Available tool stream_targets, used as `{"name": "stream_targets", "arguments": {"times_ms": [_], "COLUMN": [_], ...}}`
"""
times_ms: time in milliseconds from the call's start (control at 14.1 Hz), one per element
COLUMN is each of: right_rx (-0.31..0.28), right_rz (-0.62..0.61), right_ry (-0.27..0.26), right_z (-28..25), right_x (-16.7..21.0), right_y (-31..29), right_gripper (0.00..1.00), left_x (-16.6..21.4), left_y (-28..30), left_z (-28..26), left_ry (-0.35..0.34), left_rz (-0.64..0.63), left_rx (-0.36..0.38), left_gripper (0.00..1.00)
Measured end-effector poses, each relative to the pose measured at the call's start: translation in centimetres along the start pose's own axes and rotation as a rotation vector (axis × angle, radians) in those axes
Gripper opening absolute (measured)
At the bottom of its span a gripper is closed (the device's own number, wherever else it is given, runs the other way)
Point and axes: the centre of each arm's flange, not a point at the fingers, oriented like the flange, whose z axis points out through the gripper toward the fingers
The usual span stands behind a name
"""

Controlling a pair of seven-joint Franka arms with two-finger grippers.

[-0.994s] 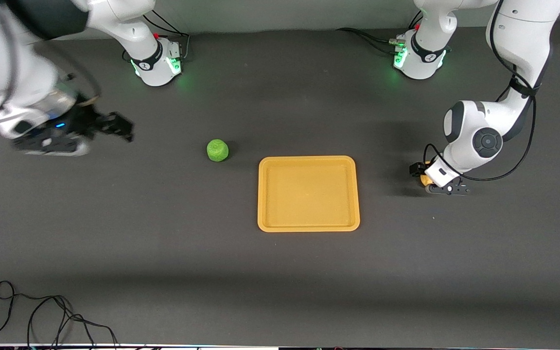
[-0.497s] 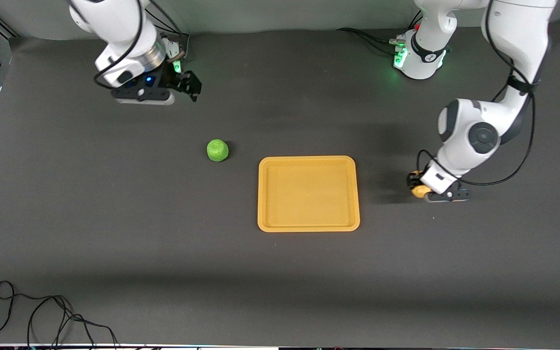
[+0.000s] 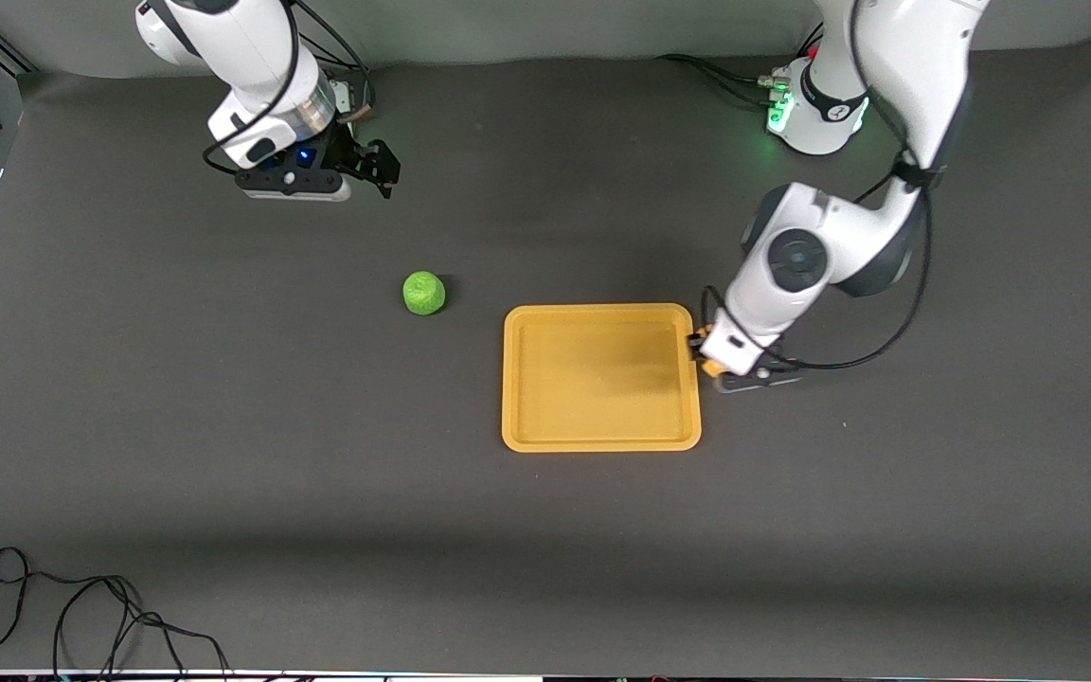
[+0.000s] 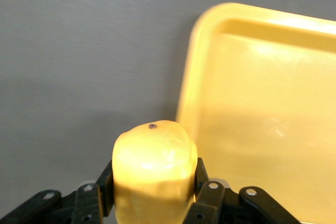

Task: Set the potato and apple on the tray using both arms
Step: 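Carry the potato onto the tray while the right gripper nears the apple, then release the potato on the tray while the right gripper grasps the apple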

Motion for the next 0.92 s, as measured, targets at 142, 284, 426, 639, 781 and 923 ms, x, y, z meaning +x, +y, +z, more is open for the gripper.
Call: {"name": "stream_targets", "arguments": {"times_ms": [142, 284, 426, 639, 781, 923], "right_rx": [0.006, 0.009, 0.004, -0.005, -0.009, -0.012], "right_rz": [0.002, 0.005, 0.007, 0.01, 0.012, 0.013], "right_ry": [0.01, 0.017, 0.016, 0.016, 0.02, 0.024], "right_z": [2.9, 6.6, 10.1, 14.6, 17.8, 20.7], "right_x": [0.1, 0.1, 0.3, 1.2, 2.0, 2.4], "right_y": [0.1, 0.2, 0.3, -0.3, -0.8, -0.9], "right_gripper": [1.0, 1.0, 1.0, 1.0, 1.0, 1.0], "left_x": [0.2, 0.7, 1.4, 1.6, 1.7, 1.6], "left_y": [2.5, 4.2, 4.8, 4.8, 4.8, 4.9], "left_z": [1.1, 2.7, 3.8, 4.3, 4.2, 4.2], "left_ry": [-0.015, -0.037, -0.045, -0.052, -0.054, -0.058], "left_rz": [0.011, 0.02, 0.016, 0.015, 0.014, 0.016], "left_rx": [0.002, 0.009, 0.01, 0.016, 0.018, 0.023], "left_gripper": [0.6, 0.6, 0.6, 0.67, 0.75, 0.8]}}
